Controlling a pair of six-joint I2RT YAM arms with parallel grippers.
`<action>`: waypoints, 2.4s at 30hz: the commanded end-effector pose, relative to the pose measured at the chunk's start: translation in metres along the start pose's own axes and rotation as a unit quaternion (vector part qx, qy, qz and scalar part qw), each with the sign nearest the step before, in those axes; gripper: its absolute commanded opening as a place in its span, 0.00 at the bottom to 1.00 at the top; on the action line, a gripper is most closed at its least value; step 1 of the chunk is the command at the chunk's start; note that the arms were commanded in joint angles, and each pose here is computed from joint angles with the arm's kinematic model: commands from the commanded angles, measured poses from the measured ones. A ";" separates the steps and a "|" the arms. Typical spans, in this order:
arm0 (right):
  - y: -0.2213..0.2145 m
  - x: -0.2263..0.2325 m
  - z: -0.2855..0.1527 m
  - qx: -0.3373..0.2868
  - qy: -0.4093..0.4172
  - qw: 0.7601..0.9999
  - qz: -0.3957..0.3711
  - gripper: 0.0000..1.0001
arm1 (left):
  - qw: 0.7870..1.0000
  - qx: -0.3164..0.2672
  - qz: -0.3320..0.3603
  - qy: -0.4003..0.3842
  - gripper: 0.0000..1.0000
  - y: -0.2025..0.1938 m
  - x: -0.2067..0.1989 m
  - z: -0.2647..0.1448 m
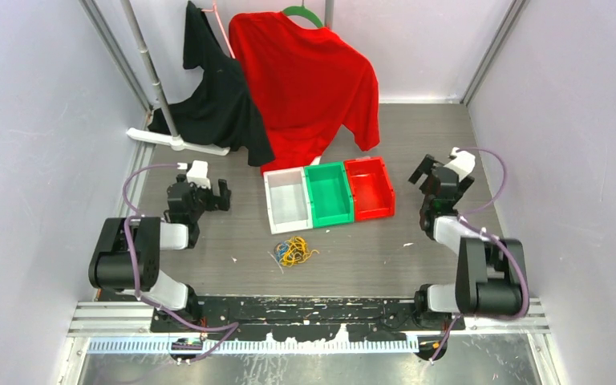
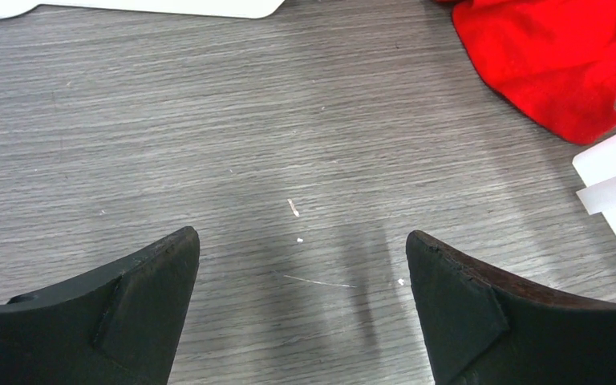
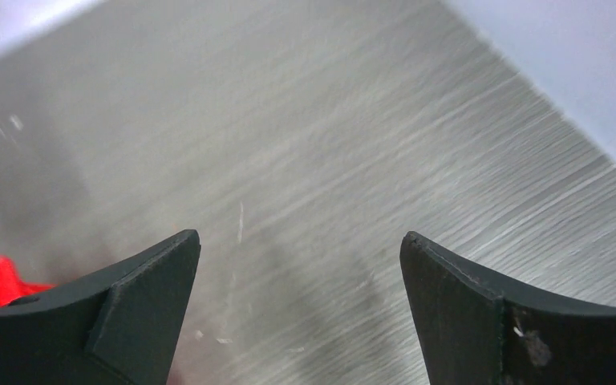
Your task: Untangle the cables
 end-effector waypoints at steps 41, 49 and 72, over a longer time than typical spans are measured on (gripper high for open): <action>-0.067 0.237 -0.277 0.251 0.500 0.808 -0.181 0.55 | 0.894 0.265 0.020 -0.360 0.83 0.079 -0.075 -0.102; -0.085 0.256 -0.276 0.270 0.504 0.793 -0.211 0.31 | 0.890 0.261 0.020 -0.372 0.75 0.081 -0.077 -0.106; -0.026 0.238 -0.305 0.254 0.560 0.778 -0.130 0.01 | 0.856 0.265 0.053 -0.441 0.65 0.098 -0.117 -0.119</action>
Point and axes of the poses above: each gripper's point midway between its finger pads, its own z axis out along the fingers, its own x axis along the line the jaws close on, y = z × x, the point moved 10 cm from there along -z, back along the fingers, and after that the axes turned 2 degrees about -z, right-handed, at the moved point
